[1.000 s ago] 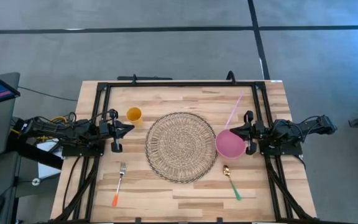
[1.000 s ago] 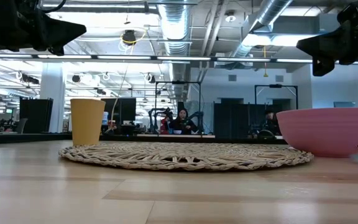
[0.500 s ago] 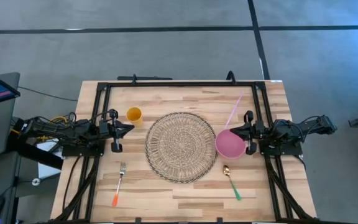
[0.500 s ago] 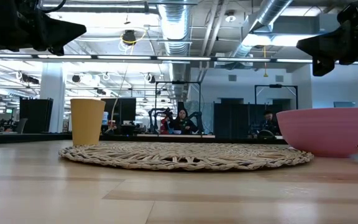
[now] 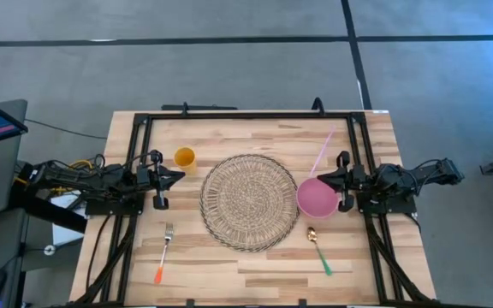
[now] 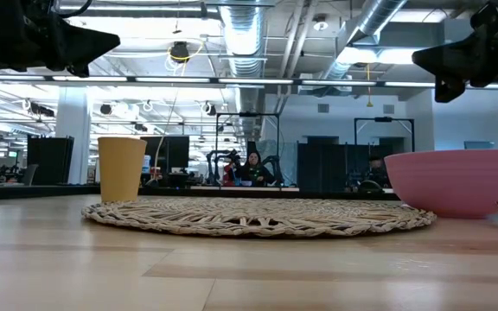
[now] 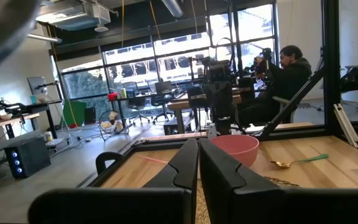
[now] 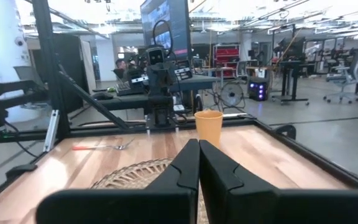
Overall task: Pick & Place Utensil
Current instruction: Put the pink bowl on the mat
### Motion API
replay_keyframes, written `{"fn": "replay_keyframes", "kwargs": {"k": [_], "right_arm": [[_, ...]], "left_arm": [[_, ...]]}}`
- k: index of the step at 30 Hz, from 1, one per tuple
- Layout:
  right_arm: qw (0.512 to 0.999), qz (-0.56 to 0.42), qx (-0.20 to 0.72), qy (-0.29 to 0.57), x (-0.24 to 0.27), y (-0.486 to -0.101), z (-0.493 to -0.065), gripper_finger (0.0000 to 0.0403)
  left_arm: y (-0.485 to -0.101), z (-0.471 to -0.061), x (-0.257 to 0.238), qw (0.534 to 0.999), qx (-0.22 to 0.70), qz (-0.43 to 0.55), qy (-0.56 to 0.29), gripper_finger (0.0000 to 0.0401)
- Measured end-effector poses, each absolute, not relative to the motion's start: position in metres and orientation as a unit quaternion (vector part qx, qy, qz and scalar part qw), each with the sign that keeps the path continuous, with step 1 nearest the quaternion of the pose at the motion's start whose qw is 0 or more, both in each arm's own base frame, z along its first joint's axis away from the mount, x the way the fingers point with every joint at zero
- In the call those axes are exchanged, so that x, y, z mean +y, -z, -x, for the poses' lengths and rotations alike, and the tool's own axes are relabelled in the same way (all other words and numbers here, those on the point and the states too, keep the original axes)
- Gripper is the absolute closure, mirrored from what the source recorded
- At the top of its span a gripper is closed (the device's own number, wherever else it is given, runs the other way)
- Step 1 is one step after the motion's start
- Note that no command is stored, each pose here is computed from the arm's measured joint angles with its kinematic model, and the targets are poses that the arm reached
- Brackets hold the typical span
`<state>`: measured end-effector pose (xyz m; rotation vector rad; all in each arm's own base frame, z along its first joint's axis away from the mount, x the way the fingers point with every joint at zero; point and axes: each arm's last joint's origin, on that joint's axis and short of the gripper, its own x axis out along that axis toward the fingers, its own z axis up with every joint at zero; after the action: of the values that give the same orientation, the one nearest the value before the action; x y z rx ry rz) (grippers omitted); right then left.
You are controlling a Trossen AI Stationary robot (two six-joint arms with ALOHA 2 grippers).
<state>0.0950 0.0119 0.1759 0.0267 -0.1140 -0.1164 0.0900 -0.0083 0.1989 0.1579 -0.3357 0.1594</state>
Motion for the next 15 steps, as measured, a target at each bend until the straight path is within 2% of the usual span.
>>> {"fn": "replay_keyframes", "kwargs": {"k": [7, 15], "right_arm": [[0.993, -0.045, -0.098, 0.057, 0.012, -0.184, -0.094, 0.0397], [0.987, -0.102, -0.117, 0.049, 0.012, -0.188, -0.096, 0.0322]], "left_arm": [[-0.199, -0.09, -0.008, 0.979, -0.17, -0.077, -0.079, 0.0384], [-0.2, -0.092, -0.009, 0.979, -0.171, -0.077, -0.079, 0.0383]]}}
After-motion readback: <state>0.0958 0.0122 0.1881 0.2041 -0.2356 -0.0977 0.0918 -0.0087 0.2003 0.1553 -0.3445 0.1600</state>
